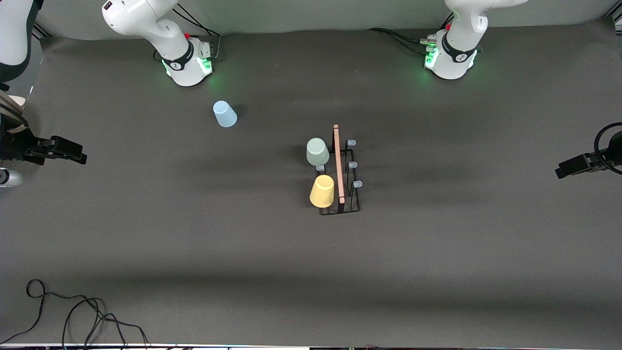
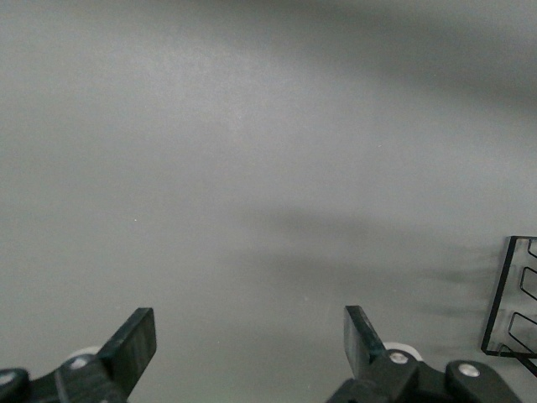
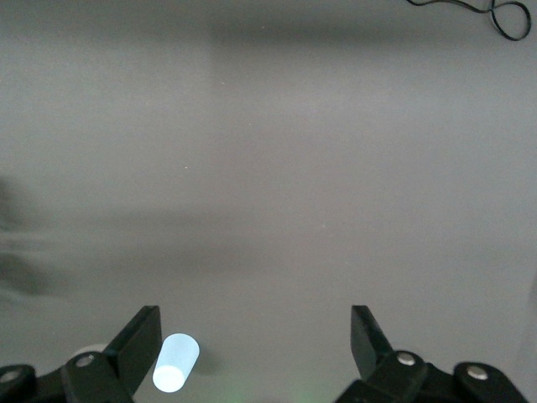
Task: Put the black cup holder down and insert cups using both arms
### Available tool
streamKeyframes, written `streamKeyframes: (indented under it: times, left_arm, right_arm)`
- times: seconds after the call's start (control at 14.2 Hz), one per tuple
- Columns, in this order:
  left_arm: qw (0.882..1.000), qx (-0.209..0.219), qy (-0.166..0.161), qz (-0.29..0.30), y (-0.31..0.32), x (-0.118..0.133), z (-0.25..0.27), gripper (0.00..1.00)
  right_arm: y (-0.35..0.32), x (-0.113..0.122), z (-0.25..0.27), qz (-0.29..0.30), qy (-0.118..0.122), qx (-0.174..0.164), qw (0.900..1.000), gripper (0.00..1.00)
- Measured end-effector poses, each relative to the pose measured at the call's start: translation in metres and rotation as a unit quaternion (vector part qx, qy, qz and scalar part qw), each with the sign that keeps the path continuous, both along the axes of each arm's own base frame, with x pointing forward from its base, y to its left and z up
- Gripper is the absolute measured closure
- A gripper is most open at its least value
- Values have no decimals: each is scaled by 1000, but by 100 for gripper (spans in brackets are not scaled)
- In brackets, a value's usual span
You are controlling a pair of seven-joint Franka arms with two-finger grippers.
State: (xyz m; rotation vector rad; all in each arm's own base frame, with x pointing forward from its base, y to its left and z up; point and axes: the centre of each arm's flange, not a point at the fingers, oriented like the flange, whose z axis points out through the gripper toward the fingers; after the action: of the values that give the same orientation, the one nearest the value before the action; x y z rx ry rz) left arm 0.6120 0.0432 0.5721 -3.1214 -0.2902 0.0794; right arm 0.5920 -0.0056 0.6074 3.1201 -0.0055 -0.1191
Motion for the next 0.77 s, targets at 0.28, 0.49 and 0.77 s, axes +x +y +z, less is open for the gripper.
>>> streamKeyframes:
  times: [0.28,0.49,0.77]
  left_arm:
    - [1000,-3,-1,-2,-3,1,0,0]
    - [1000,-4,-2,-13,-17,2,1,0]
    - [1000,-4,-6,-21,-26,1,7,0]
  right_arm:
    - [-2,-1,-3,1,2,5,1000,0]
    - [-14,-1,-5,3,5,16,1000,0]
    - [-26,-9,-1,14,4,22,1000,0]
